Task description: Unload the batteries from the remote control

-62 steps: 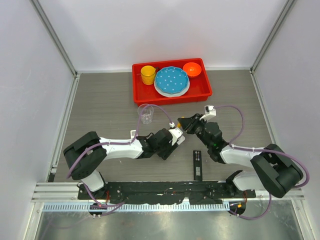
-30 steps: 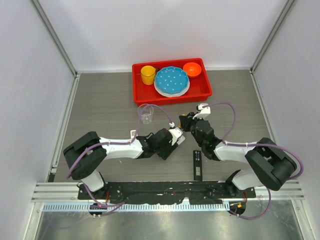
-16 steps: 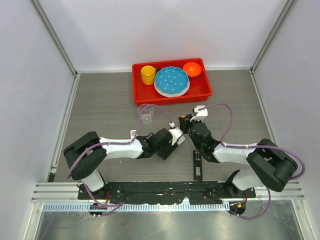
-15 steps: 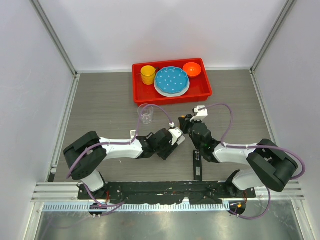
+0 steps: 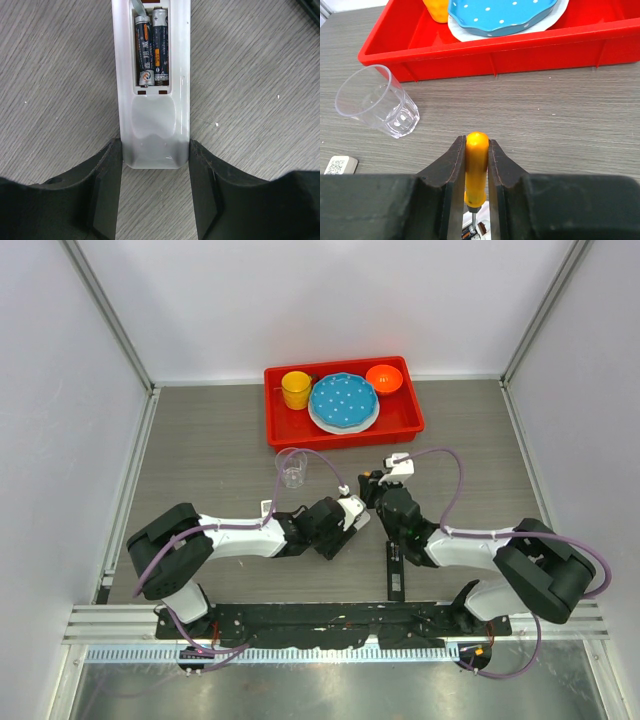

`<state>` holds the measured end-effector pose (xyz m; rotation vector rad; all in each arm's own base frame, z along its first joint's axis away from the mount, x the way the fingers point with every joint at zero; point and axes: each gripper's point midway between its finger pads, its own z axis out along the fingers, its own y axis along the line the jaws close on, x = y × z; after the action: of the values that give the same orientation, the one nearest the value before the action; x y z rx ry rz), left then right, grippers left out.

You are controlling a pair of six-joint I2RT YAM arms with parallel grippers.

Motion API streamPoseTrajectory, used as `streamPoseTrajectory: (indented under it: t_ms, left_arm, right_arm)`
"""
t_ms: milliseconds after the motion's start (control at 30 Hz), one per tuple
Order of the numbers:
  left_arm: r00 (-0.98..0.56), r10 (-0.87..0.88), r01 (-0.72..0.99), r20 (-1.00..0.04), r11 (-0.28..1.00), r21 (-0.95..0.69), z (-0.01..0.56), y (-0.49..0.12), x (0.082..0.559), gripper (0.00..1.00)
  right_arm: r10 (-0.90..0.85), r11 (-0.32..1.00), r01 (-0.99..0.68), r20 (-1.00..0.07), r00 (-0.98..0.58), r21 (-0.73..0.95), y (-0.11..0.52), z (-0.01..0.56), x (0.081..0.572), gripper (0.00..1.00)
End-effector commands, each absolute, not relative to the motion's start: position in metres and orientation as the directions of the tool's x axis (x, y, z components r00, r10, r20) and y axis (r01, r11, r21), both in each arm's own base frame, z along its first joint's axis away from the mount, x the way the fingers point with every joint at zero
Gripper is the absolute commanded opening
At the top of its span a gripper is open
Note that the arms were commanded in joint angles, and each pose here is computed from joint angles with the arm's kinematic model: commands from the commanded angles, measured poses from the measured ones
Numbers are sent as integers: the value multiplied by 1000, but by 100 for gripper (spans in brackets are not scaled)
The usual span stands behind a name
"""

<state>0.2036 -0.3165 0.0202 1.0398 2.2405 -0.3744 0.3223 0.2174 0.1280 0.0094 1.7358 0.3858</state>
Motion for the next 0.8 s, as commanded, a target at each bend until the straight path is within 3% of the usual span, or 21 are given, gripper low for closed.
streamPoseTrajectory:
  t_ms: [0, 300, 767]
  left_arm:
    - [-511, 617, 770, -598, 638, 1, 6, -308, 195, 0]
    - [-511, 615, 769, -601, 639, -1, 6, -308, 195, 0]
    - [-514, 608, 767, -605, 641, -7, 7, -308, 195, 0]
  right_arm:
    - [113, 978, -154, -978, -176, 141, 209, 127, 325, 1]
    - [43, 979, -187, -979, -198, 80, 221, 110, 313, 1]
    - [144, 905, -345, -942, -303, 249, 249, 111, 303, 1]
